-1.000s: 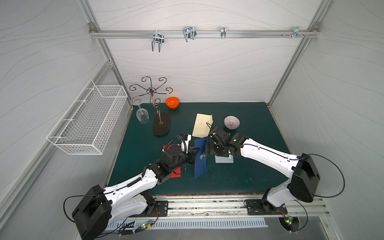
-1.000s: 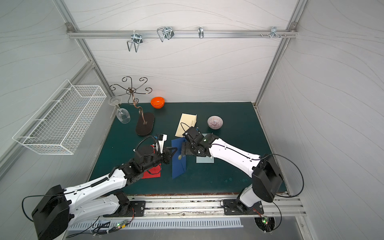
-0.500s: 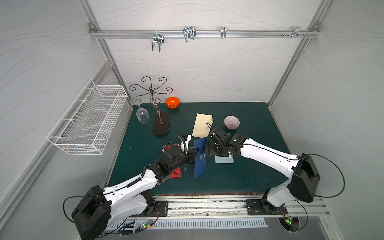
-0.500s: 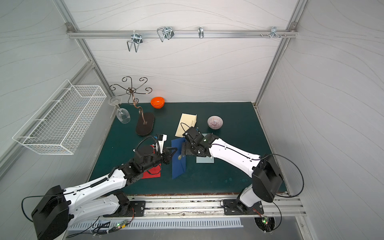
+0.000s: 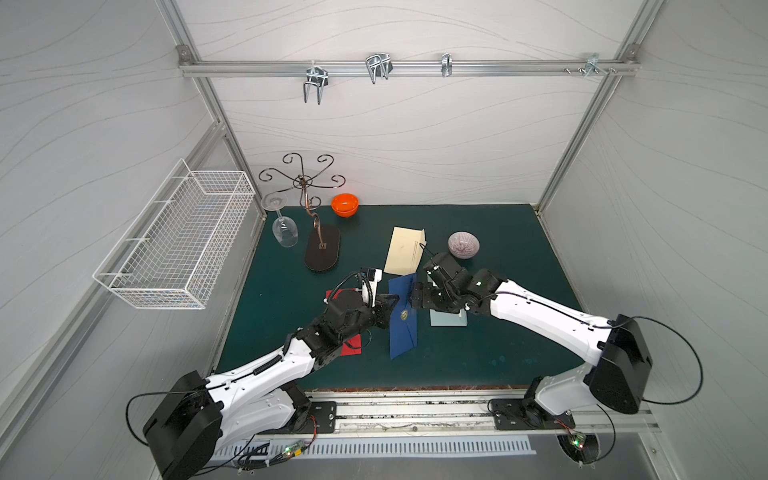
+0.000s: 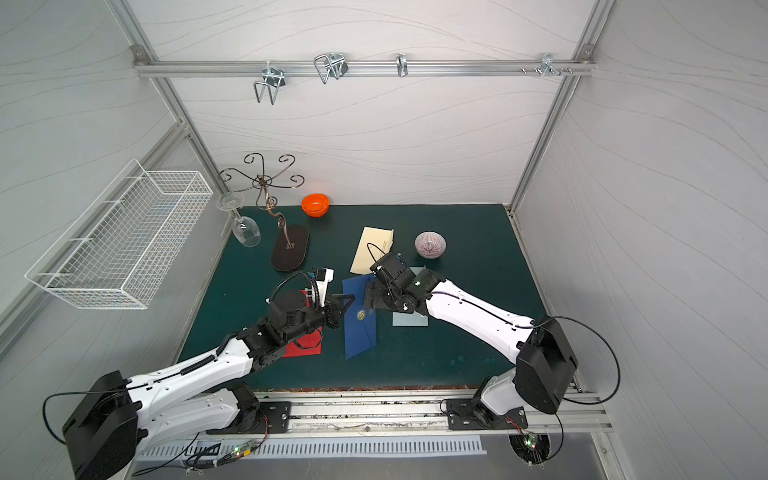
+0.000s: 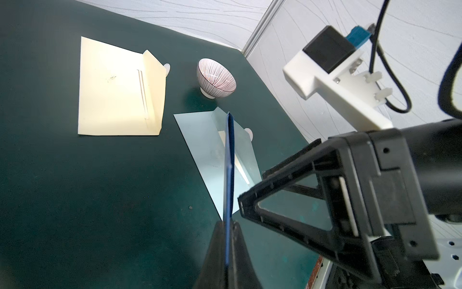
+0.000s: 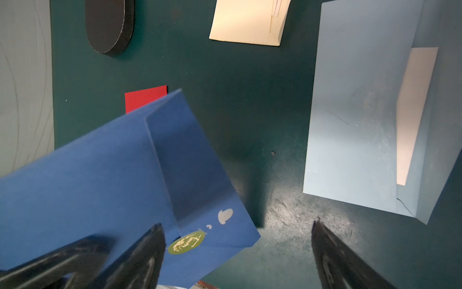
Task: Open the envelope
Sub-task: Open the envelope flap on the envelope.
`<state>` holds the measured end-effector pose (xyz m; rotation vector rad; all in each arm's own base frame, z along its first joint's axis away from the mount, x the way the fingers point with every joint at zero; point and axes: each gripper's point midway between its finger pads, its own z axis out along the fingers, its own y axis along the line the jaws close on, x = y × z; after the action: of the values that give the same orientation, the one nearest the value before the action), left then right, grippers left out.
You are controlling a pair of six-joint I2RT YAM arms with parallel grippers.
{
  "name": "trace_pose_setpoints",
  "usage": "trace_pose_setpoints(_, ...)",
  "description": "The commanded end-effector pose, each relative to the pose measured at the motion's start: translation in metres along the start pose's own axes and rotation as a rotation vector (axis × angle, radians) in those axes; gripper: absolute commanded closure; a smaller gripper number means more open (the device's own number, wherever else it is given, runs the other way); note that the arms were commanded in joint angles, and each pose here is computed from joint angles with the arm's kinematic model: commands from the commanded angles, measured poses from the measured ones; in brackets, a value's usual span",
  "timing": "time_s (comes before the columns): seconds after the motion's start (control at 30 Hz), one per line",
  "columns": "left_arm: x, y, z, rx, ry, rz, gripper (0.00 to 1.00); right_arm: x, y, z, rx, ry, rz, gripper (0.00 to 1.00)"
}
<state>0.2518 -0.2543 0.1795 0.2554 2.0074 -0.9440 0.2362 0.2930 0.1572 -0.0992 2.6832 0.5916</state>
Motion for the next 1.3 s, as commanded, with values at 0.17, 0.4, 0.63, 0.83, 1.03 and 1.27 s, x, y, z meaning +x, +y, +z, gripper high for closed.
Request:
trace_pose_setpoints(0.17, -0.02, -0.026, -0.001, 0.108, -0.059, 0.033, 1.0, 0.0, -0.004, 0.009, 0.045, 0.032, 0.015, 0.07)
trace_pose_setpoints(0.4, -0.018, -0.028, 0.0, 0.118, -0.049, 0.035, 1.0, 0.003, -0.014, 0.013, 0.112, 0.047, 0.021, 0.07)
trace_pose_setpoints(0.63, -0.02, -0.028, 0.0, 0.119, -0.051, 0.038, 1.0, 0.004, -0.026, 0.014, 0.217, 0.066, 0.002, 0.08)
trace_pose_setpoints(0.83, -0.022, -0.029, 0.001, 0.12, -0.055, 0.038, 1.0, 0.004, -0.026, 0.014, 0.277, 0.083, -0.038, 0.08)
trace_pose_setpoints(1.03, -0.024, -0.028, 0.0, 0.113, -0.062, 0.039, 1.0, 0.002, -0.022, 0.01, 0.306, 0.064, -0.08, 0.08)
trace_pose_setpoints(1.27, -0.025, -0.026, -0.001, 0.1, -0.07, 0.035, 1.0, 0.001, -0.026, 0.006, 0.334, 0.047, -0.084, 0.08)
